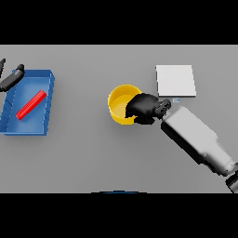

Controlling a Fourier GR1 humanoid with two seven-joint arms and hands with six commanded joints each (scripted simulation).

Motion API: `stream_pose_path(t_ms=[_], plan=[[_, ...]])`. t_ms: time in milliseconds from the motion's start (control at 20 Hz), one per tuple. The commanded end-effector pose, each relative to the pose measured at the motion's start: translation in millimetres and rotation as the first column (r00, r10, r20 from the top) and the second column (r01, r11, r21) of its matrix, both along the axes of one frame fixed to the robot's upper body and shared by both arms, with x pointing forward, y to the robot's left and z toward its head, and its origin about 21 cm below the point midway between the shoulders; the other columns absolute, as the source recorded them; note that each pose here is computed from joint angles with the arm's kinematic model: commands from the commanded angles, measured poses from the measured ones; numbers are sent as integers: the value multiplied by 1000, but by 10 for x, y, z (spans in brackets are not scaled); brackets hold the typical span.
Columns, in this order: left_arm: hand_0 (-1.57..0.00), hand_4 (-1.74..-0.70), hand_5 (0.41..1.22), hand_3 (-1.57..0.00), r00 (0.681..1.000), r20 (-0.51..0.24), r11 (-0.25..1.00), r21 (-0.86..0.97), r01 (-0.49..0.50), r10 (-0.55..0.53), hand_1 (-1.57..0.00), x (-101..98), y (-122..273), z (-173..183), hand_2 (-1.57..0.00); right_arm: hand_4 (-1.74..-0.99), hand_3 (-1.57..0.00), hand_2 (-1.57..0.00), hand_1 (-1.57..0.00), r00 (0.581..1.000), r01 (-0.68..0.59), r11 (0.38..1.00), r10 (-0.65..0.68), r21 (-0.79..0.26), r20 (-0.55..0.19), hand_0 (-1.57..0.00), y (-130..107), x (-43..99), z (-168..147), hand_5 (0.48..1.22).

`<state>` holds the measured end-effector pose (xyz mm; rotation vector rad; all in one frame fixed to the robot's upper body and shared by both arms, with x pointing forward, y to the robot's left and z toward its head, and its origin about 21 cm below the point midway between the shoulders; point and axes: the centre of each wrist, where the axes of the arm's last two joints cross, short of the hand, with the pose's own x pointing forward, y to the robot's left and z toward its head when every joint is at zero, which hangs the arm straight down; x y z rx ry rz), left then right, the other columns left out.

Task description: Pick up the red beaker and tilt it to pour out 1 green nut into yellow bowl. Pick up the yellow bowl and place it on the metallic measuring scale.

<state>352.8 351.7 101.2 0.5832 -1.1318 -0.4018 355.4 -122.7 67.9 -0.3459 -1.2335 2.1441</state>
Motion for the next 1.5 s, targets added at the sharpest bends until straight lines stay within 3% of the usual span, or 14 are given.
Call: stream_pose_path(t_ms=[0, 300, 550, 700, 1200, 1450], plan=[[1, -719, 696, 1, 1000, -5, 1000, -1, -1, 1, 1, -26, -17, -40, 1, -1732, -1331, -1337, -1546, 1000, 5, 1000, -5, 8, -5, -1548, -22, -10, 33, 1215], [1, -717, 686, 1, 1000, -8, 1000, 11, 10, -10, 1, -29, -8, -33, 1, -1739, -1194, -1426, -1565, 996, 65, 997, -67, 42, 63, -1565, -232, 48, 414, 1219], [1, -720, 688, 1, 1000, -7, 1000, 4, 5, -5, 1, -15, 1, 0, 1, -1740, -1161, -1524, -1569, 987, 116, 992, -121, 56, 106, -1561, -347, 64, 545, 1220], [1, -725, 704, 1, 1000, 1, 1000, 6, -2, 2, 1, -13, -22, -4, 1, -1741, -1149, -1516, -1570, 976, 153, 986, -161, 65, 148, -1566, -496, 147, 640, 1220], [1, -737, 738, 1, 1000, -14, 1000, -2, -18, 18, 1, -59, -24, 63, 1, -1741, -1147, -1549, -1571, 921, 321, 942, -335, 102, 200, -1570, -1017, 499, 509, 1221], [1, -720, 720, 1, 999, -29, 1000, 17, -19, 20, 1, -77, -11, 71, 1, -1741, -1195, -1487, -1571, 886, 408, 908, -419, 92, 200, -1571, -1223, 629, 310, 1221]])
